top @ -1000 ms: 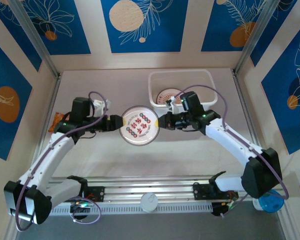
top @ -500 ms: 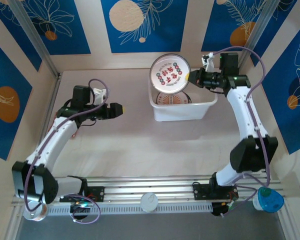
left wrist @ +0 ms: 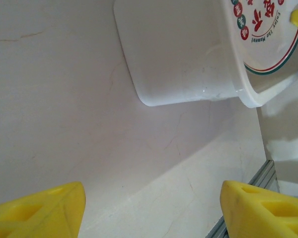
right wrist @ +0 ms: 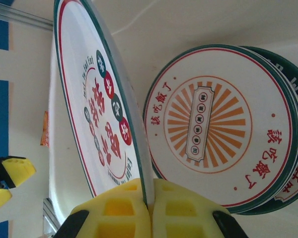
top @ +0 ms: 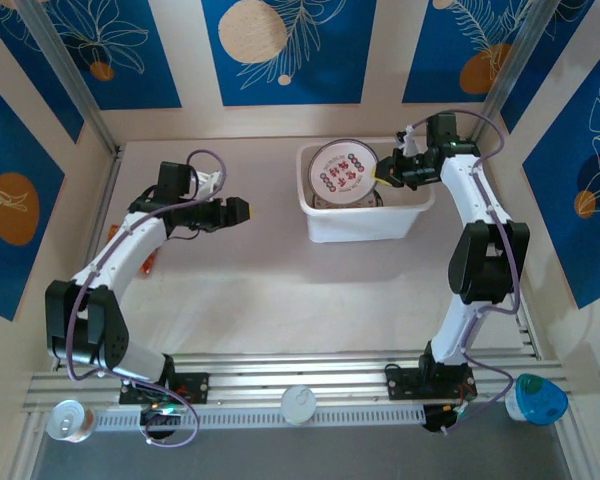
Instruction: Place the plates into the plastic bin on the countertop
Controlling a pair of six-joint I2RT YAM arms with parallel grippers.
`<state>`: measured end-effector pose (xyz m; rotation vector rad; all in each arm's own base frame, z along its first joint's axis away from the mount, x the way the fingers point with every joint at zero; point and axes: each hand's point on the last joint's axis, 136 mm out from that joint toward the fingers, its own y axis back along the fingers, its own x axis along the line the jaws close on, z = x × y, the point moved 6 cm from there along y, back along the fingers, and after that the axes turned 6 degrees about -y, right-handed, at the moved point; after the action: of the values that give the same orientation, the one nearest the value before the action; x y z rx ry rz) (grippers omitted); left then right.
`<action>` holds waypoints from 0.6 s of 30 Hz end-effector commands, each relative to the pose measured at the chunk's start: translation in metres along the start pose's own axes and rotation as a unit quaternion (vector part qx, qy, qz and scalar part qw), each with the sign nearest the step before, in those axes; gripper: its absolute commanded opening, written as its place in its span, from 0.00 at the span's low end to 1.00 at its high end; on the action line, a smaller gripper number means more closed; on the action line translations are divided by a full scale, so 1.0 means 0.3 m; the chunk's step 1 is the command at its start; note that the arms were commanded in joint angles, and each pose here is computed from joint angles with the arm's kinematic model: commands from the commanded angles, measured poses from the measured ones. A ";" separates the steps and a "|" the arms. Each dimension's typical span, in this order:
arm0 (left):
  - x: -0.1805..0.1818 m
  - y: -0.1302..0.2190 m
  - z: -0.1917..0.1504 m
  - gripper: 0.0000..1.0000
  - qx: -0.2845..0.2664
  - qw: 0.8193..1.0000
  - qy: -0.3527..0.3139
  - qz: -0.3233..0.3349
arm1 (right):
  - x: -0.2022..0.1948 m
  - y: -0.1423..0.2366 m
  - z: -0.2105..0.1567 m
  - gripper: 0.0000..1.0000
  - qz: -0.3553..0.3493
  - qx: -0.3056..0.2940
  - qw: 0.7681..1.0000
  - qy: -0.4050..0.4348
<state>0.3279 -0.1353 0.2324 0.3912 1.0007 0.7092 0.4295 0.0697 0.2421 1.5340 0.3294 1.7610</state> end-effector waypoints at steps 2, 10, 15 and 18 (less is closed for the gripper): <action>0.009 -0.001 -0.004 0.71 0.000 1.000 -0.005 -0.011 | -0.041 -0.057 -0.014 0.02 -0.002 0.028 1.000 -0.005; 0.013 -0.005 -0.005 0.71 0.001 1.000 -0.002 -0.014 | -0.126 -0.140 -0.017 0.03 -0.009 0.068 0.997 -0.026; 0.010 0.006 -0.023 0.71 0.001 1.000 -0.006 -0.013 | -0.172 -0.172 -0.026 0.08 -0.027 0.074 0.996 -0.033; 0.017 0.003 -0.040 0.71 0.006 1.000 -0.003 -0.011 | -0.190 -0.177 -0.030 0.15 -0.049 0.071 0.996 -0.032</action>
<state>0.3244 -0.1337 0.2234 0.3964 1.0185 0.7046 0.4413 0.0680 0.1619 1.6743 0.4747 1.6268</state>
